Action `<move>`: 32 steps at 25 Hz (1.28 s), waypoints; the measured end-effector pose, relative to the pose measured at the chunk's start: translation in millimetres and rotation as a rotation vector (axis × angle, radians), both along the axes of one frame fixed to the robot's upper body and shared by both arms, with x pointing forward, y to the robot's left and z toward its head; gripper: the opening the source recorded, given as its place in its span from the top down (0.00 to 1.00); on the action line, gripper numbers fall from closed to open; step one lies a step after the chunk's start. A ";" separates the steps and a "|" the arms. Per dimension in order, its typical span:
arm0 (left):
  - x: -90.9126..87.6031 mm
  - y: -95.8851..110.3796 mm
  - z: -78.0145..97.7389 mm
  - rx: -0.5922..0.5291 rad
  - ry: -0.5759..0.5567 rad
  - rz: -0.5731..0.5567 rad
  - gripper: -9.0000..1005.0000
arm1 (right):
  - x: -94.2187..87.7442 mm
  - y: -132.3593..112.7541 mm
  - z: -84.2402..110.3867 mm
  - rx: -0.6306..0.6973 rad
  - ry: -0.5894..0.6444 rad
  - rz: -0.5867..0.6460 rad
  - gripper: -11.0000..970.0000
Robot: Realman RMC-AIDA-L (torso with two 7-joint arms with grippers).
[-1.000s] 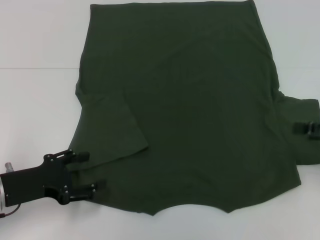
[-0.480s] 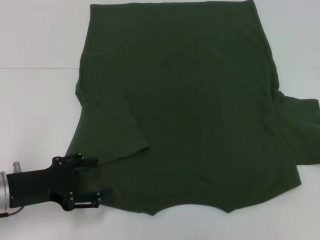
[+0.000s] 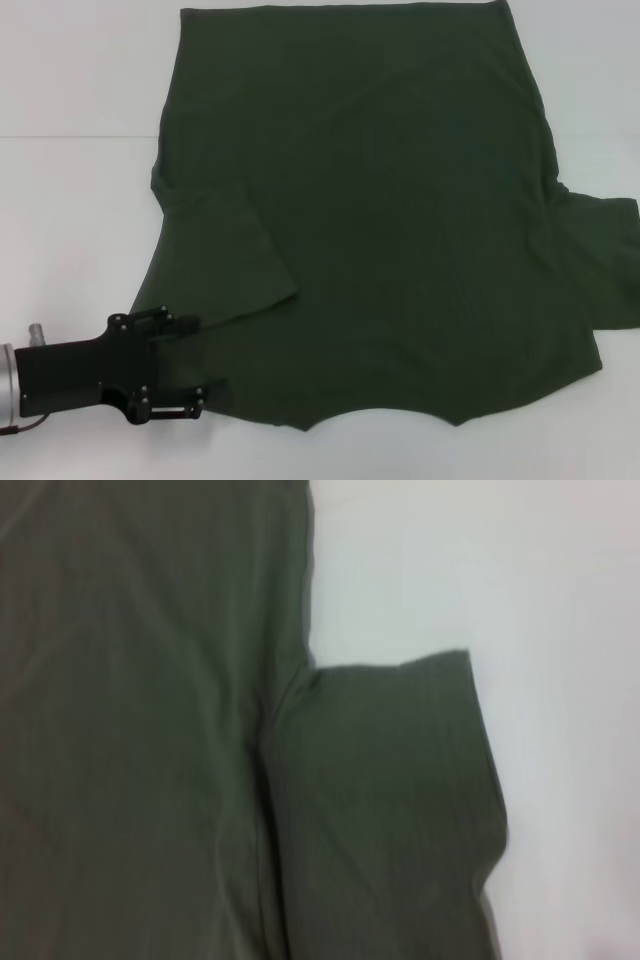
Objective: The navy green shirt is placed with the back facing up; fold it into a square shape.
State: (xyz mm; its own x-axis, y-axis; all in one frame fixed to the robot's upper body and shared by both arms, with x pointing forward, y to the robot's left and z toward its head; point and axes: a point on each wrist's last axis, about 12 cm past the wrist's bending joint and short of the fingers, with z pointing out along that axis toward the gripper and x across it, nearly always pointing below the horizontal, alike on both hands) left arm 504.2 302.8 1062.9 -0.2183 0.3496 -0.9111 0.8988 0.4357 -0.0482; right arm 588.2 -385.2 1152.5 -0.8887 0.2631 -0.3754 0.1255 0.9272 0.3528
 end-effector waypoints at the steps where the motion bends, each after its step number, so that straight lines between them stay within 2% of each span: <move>1: -0.3 -0.3 -0.2 -0.001 0.001 0.000 0.13 | 1.4 0.8 -1.7 0.000 -0.004 0.000 0.03; 13: -0.4 -2.0 -0.9 -0.003 -0.012 0.000 0.13 | 18.1 19.4 -26.9 -0.025 0.001 0.032 0.03; 32: 0.6 -3.3 -1.4 -0.007 -0.018 0.007 0.13 | 22.7 26.3 -52.0 -0.052 -0.006 0.032 0.03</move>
